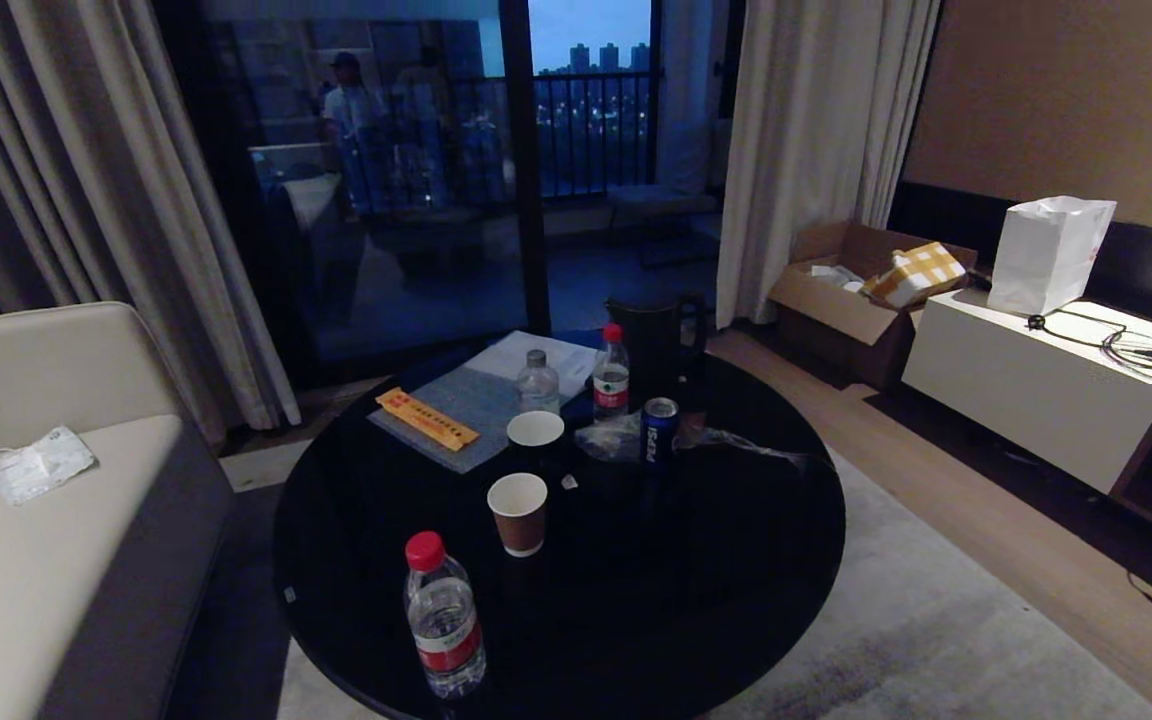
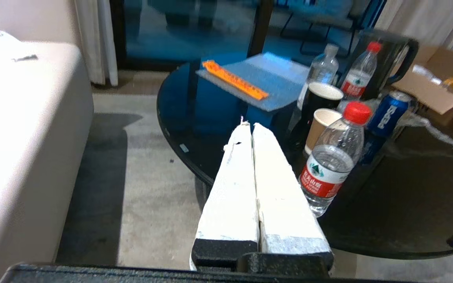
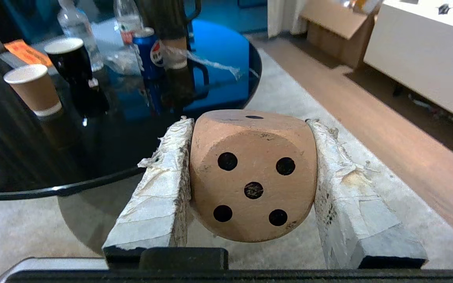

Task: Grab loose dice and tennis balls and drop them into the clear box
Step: Put the toys in the box

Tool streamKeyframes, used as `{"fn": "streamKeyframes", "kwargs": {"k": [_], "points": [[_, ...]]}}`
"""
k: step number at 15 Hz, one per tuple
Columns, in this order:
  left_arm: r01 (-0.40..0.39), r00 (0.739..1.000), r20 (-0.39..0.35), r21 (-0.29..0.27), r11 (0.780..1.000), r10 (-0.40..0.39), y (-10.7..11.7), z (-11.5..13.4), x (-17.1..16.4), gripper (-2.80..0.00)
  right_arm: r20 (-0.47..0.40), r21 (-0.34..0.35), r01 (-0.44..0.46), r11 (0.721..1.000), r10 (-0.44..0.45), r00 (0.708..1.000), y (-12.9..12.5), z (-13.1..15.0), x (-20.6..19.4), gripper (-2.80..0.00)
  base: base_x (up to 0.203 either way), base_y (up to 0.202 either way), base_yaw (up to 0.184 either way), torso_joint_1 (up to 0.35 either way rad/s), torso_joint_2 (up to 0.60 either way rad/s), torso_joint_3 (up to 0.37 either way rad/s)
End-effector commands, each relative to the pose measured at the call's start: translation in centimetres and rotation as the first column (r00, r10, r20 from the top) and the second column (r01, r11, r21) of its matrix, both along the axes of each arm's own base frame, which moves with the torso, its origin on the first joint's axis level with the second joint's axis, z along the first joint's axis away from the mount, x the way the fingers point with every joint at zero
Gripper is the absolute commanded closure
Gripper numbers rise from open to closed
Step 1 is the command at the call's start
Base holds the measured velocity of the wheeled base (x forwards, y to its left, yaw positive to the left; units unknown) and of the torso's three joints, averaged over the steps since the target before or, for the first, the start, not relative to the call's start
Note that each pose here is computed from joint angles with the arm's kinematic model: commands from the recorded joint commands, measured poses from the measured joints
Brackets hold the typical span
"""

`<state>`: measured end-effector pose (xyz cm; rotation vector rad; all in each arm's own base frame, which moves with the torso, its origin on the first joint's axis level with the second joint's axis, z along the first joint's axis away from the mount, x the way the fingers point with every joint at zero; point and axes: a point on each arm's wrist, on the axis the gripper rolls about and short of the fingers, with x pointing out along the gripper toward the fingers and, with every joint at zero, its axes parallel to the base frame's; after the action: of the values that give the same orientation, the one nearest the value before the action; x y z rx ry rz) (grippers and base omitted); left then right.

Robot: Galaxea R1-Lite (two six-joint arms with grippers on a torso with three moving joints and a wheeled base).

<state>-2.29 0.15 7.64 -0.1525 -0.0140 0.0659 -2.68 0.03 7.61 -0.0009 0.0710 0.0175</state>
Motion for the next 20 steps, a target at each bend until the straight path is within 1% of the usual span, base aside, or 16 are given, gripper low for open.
{"fn": "streamKeyframes", "kwargs": {"k": [1,10,20], "points": [[-0.001,1.0,-0.001,-0.001,1.0,0.001,0.0,0.01,0.01,0.0,-0.003,0.0,-0.001,1.0,0.001,1.0,0.0,0.0,0.02,0.0,0.0,0.0,0.0,0.002,0.0,0.196],[-0.001,1.0,-0.001,-0.001,1.0,0.001,0.0,0.01,0.01,0.0,-0.003,-0.002,-0.001,1.0,0.001,1.0,0.0,0.0,0.02,0.0,0.0,0.0,0.0,0.001,0.0,0.029],[-0.001,1.0,-0.001,-0.001,1.0,0.001,0.0,0.01,0.01,0.0,-0.003,0.0,-0.001,1.0,0.001,1.0,0.0,0.0,0.02,0.0,-0.176,0.0,-0.001,0.001,0.0,0.005]]}}
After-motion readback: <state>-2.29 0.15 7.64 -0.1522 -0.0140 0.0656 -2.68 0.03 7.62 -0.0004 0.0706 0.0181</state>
